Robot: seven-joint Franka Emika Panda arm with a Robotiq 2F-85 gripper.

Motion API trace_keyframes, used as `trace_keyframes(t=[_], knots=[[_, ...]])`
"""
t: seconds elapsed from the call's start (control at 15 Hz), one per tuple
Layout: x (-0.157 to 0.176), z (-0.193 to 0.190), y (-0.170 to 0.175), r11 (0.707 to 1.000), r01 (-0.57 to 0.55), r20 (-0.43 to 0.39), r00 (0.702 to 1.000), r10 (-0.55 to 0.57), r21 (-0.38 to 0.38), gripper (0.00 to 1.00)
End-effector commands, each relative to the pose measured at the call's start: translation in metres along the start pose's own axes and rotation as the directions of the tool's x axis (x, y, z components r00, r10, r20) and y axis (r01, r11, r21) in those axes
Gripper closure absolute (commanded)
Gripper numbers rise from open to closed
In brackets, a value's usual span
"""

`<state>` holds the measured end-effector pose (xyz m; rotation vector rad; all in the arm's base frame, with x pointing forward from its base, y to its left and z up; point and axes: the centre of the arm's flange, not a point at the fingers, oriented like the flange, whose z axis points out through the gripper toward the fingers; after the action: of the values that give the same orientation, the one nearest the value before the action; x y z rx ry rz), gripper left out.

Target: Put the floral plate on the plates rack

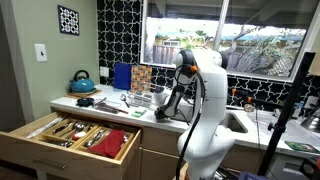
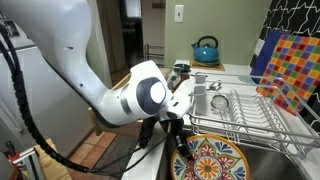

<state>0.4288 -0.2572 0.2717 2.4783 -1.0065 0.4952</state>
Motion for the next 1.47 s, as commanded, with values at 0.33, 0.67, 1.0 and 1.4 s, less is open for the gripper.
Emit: trace_keyframes(t=[0.33,0.67,1.0,1.4], knots=[[0.001,0.006,-0.001,1.000,-0.020,-0.003,1.000,0.020,-0.008,0.79],[0.003,0.003,0.001,1.000,-0.027,-0.008,1.000,0.027,-0.008,0.94],[0.005,-0.001,0.004,0.999,-0.035,-0.014,0.999,0.035,-0.027,0.93],[0.011,-0.018,0.021,0.993,-0.047,-0.034,0.998,0.044,-0.112,0.93]])
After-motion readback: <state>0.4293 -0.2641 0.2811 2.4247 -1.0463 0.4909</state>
